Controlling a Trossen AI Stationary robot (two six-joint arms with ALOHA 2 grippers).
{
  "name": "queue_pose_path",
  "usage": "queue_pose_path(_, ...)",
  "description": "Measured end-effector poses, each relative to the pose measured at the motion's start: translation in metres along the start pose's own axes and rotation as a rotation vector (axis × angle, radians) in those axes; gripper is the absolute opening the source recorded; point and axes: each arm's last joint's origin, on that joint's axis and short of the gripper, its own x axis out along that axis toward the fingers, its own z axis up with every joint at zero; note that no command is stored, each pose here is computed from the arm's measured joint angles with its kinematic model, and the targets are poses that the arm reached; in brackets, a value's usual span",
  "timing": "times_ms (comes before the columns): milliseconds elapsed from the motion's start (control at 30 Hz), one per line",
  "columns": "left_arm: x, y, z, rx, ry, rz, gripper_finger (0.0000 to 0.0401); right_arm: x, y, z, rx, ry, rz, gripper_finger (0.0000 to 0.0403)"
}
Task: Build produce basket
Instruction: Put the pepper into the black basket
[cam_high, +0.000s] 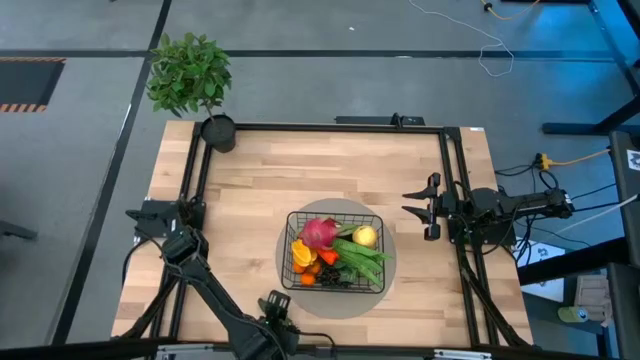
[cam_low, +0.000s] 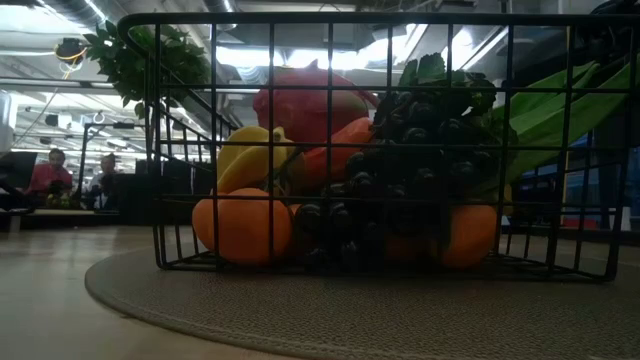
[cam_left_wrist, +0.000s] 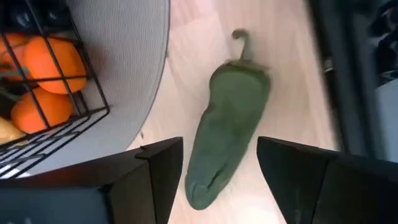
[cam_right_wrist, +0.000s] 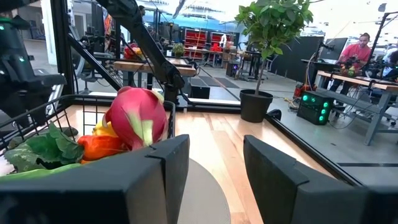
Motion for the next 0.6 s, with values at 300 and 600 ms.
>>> queue_pose_path(300, 0.024, -0.006, -0.007, -0.005, -0.010, -0.005, 0.0216, 0.000, 0.000, 0.000, -0.001, 0.001, 0.000, 0.0155)
queue_pose_path(600, 0.042, -0.009, -0.011, -0.025, -0.050, -0.024, 0.0216, 0.000, 0.000, 0.000, 0.000, 0.002, 0.000, 0.0155)
